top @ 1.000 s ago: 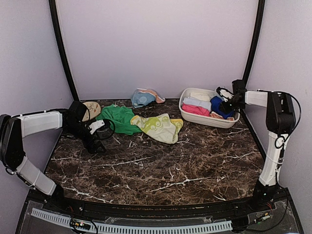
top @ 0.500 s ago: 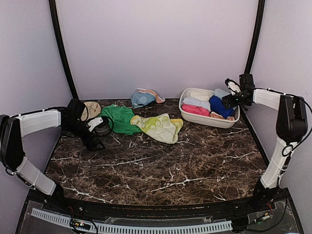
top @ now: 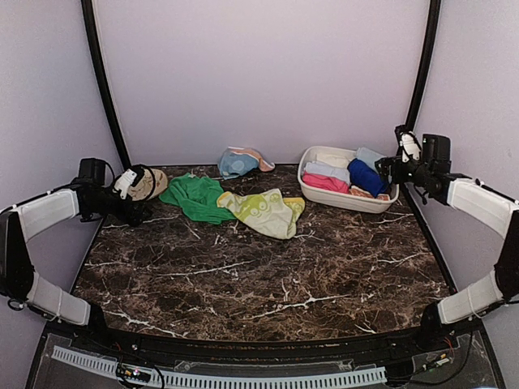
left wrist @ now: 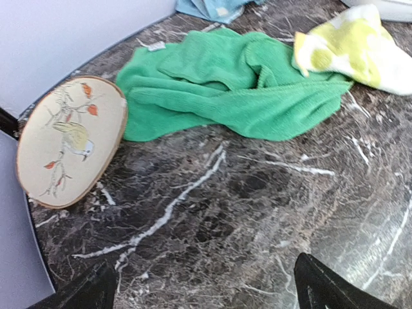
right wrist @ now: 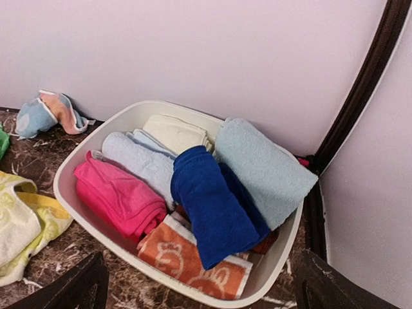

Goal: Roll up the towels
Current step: Reset both arms

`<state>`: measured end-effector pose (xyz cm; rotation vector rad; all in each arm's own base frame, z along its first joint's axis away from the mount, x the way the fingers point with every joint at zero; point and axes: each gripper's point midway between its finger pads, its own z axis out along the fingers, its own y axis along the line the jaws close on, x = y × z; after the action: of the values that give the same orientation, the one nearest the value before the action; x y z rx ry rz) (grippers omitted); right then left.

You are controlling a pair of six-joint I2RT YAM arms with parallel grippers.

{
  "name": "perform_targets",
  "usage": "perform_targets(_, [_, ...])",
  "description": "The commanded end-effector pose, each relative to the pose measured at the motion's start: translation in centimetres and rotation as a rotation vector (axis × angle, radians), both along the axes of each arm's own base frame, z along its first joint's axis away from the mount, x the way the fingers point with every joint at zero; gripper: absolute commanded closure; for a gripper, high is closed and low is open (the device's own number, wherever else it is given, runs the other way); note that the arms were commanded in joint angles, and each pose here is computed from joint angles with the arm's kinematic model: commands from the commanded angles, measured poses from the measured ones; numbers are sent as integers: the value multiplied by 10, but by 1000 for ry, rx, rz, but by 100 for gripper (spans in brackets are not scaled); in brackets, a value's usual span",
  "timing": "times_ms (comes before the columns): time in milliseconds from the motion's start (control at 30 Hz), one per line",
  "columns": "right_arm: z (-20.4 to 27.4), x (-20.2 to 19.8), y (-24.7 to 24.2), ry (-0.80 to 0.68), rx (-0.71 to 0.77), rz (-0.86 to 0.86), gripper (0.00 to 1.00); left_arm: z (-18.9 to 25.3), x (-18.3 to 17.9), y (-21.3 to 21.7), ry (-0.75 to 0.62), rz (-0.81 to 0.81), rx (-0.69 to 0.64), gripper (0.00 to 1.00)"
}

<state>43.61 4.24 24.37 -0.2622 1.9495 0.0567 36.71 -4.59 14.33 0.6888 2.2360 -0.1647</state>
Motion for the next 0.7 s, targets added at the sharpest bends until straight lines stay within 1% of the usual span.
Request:
perform_targets(0, [-9,-23,-8,-116,213,-107,0,9,4,7,-203,99,-98,1])
perform_targets(33, [-8,-30,-18,-163,245,-171,0,7,3,6,-233,113,-123,1])
perform_targets(133, [-28,-58,-48,-212,277,-341,0,-6,2,4,-302,119,-170,1])
perform_targets(200, [-39,-75,-61,-241,226,-398,0,-13,5,5,-341,139,-192,1])
perform_targets(300, [-49,-96,-83,-295,183,-506,0,-9,6,5,-449,145,-241,1])
perform_targets(367, [-55,-104,-88,-322,170,-521,0,1,6,4,-547,143,-272,1])
perform_targets(500, [-66,-105,-94,-359,159,-532,0,-9,11,8,-572,166,-283,1])
perform_targets(567, [-71,-101,-94,-375,158,-528,0,-14,13,12,-557,200,-277,1])
perform_targets(600, [-64,-99,-94,-422,171,-522,0,-16,11,13,-554,203,-271,1])
perform_targets(633, [-64,-95,-92,-430,156,-506,0,-16,7,14,-571,213,-274,1])
perform_targets(667, [-66,-91,-91,-429,139,-497,0,-12,4,17,-625,227,-285,1])
